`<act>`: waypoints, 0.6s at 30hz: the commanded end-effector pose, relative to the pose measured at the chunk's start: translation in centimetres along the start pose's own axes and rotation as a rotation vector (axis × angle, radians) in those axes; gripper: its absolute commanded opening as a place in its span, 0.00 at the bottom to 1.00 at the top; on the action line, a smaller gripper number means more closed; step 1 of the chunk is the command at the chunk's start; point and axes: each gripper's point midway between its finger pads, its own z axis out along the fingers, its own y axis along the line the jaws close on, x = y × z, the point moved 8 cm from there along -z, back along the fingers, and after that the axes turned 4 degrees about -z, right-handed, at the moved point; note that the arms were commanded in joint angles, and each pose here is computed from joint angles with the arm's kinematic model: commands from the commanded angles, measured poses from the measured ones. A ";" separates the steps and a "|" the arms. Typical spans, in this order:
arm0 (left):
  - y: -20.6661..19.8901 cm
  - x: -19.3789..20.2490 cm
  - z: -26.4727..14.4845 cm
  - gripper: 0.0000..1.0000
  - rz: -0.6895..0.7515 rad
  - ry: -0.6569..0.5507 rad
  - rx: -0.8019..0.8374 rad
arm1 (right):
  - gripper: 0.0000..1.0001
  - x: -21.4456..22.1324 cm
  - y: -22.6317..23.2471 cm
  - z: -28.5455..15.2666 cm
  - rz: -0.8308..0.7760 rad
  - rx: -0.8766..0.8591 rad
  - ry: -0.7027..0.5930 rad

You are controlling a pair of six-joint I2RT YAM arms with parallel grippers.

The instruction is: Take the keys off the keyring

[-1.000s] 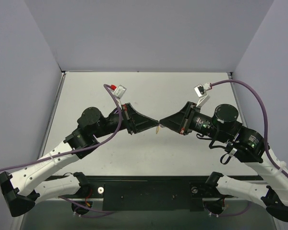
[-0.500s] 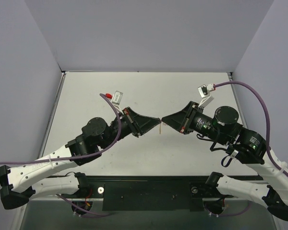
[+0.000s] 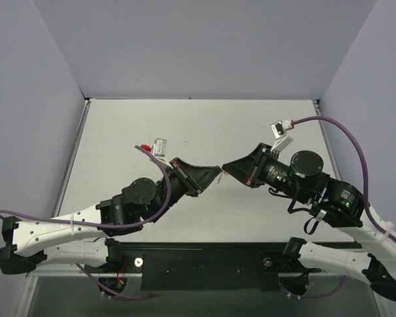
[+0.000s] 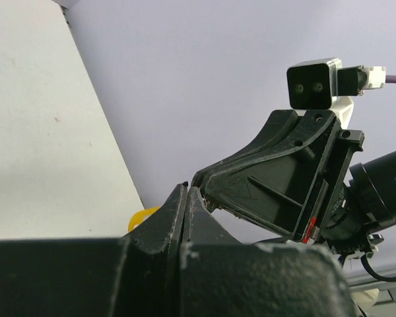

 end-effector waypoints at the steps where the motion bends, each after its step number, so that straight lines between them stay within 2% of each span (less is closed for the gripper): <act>1: -0.4 -0.5 0.3 0.00 -0.023 -0.117 -0.064 | 0.00 0.4 1.4 0.0 0.013 -0.085 0.019; 13: 0.0 0.1 0.7 0.00 -0.004 -0.147 -0.123 | 0.00 0.6 1.5 -0.3 0.013 -0.086 0.020; 15: -0.2 0.1 0.6 0.09 0.031 -0.130 -0.126 | 0.00 0.4 1.6 -0.5 0.009 -0.087 0.013; 16: 0.2 0.3 0.5 0.22 0.065 -0.115 -0.153 | 0.00 0.3 1.7 -0.7 0.003 -0.086 0.014; 17: 0.0 0.1 0.4 0.29 0.079 -0.114 -0.151 | 0.00 0.1 1.7 -0.9 0.000 -0.079 0.009; 18: 0.0 -0.1 0.3 0.40 0.095 -0.110 -0.150 | 0.00 -0.1 1.8 -1.2 -0.008 -0.081 0.009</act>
